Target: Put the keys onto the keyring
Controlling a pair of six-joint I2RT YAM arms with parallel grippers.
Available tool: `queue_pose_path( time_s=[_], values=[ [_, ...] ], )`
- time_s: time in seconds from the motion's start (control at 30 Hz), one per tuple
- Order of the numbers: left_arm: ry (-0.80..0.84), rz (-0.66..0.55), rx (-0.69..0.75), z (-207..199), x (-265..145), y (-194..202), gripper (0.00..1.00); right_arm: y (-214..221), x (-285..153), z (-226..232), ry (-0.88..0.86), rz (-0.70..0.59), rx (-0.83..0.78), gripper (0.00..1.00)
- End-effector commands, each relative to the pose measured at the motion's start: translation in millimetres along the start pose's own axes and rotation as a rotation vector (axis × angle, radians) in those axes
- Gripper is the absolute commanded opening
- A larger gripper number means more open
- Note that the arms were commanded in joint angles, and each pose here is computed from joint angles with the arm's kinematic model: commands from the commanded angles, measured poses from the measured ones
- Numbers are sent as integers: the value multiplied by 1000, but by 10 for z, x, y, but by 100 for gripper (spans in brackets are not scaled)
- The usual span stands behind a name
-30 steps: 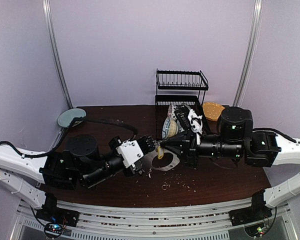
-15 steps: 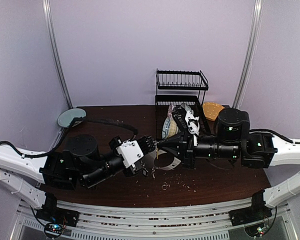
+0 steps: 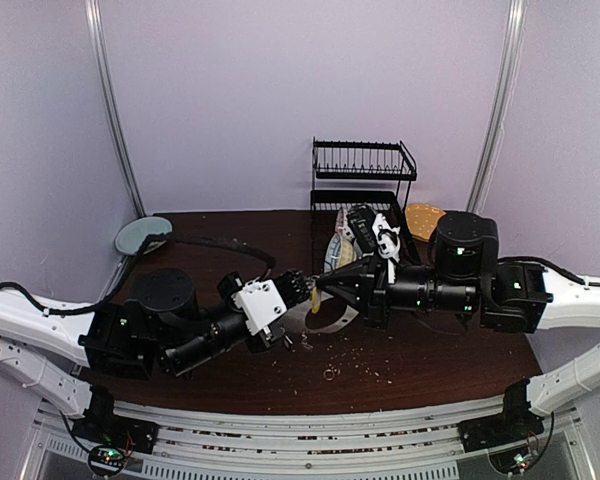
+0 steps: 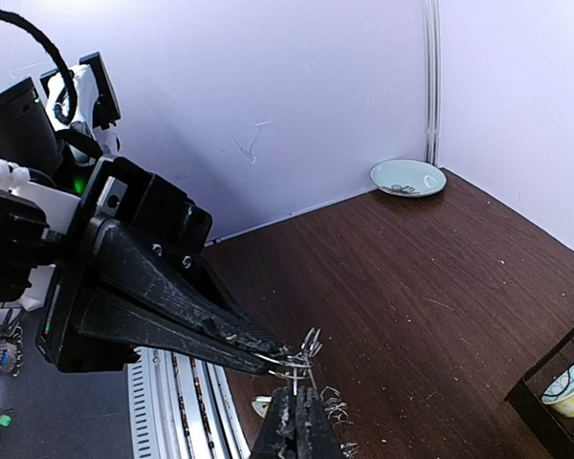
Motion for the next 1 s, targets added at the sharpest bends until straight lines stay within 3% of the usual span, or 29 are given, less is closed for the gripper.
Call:
queue_pose_path(
  time_s=[0.0, 0.27, 0.53, 0.7, 0.9, 0.97],
  values=[
    [-25, -80, -54, 147, -72, -239, 0, -144, -10, -49, 3, -39, 34, 0],
    [-9, -102, -77, 138, -103, -254, 0, -103, 8, -63, 1, -34, 46, 0],
    [35, -341, -206, 210, -356, -536, 0, 49, 139, 18, -130, 21, 100, 0],
    [57, -410, -261, 146, -372, -560, 0, 54, 191, 135, -219, 29, 115, 0],
    [49, -505, -307, 178, -462, -620, 0, 67, 175, 109, -204, 28, 119, 0],
    [36, -508, -307, 200, -470, -619, 0, 75, 158, 103, -201, 36, 121, 5]
  ],
)
Point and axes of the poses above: each gripper's point midway between its finger pads, its own x axis out along the fingers, its own z axis along the line the jaws close on, y = z × x, the point moved 2 cm from there along -x, back along the fingers, and after that the axes turned 3 degrees about -x, right-handed, at the moved point
